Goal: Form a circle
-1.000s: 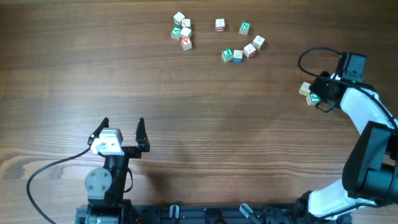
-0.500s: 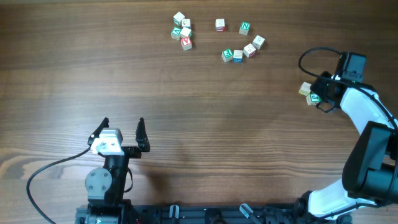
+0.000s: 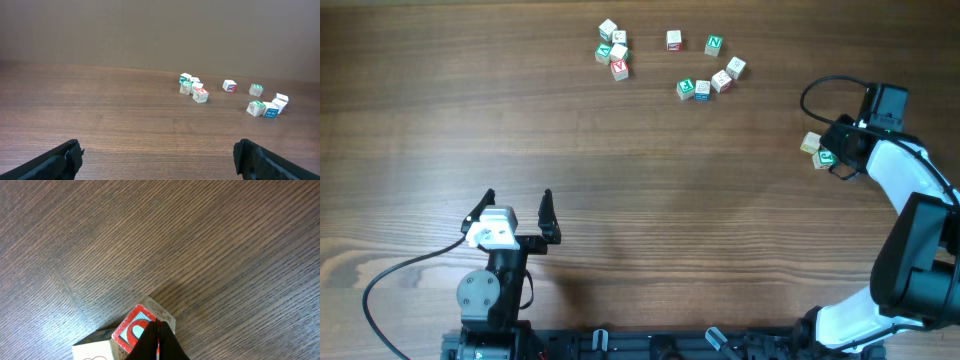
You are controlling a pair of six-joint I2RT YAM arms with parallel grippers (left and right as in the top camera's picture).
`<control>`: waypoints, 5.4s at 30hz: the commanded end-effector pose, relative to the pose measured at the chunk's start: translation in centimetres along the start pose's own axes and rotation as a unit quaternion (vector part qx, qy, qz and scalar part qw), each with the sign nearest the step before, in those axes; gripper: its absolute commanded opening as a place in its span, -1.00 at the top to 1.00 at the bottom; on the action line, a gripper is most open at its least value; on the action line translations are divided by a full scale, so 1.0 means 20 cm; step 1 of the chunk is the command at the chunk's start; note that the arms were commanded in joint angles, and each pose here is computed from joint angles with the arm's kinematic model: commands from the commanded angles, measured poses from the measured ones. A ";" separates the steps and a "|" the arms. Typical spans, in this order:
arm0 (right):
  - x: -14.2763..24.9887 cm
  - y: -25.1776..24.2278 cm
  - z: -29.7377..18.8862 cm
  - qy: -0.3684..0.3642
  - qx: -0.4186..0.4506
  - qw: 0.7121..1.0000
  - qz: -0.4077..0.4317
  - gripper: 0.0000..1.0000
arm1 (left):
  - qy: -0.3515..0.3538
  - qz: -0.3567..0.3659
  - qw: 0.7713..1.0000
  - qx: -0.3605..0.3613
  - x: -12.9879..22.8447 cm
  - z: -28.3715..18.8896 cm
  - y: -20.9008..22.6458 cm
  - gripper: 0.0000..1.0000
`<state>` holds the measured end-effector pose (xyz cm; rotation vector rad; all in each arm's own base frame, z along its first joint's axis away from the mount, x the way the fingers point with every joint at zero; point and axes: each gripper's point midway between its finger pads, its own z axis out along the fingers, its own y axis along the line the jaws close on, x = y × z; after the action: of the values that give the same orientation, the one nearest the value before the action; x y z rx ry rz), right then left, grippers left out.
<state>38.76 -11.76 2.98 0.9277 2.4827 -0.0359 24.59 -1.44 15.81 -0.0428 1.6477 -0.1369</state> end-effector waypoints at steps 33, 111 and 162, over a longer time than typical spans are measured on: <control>-0.10 -0.08 -0.04 -0.013 0.062 0.996 0.070 0.91 | 0.001 -0.003 1.000 0.010 0.01 0.00 -0.02 -1.00; -0.13 -0.02 0.10 -0.017 0.017 0.997 0.077 0.91 | 0.001 -0.003 1.000 0.010 0.01 0.00 -0.02 -1.00; -0.01 0.19 -0.01 0.011 -0.015 1.000 -0.015 0.92 | 0.001 -0.003 1.000 0.010 0.01 0.00 -0.02 -1.00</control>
<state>41.35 -8.53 4.99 0.8820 2.4780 0.0361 24.59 -1.44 15.81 -0.0428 1.6477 -0.1369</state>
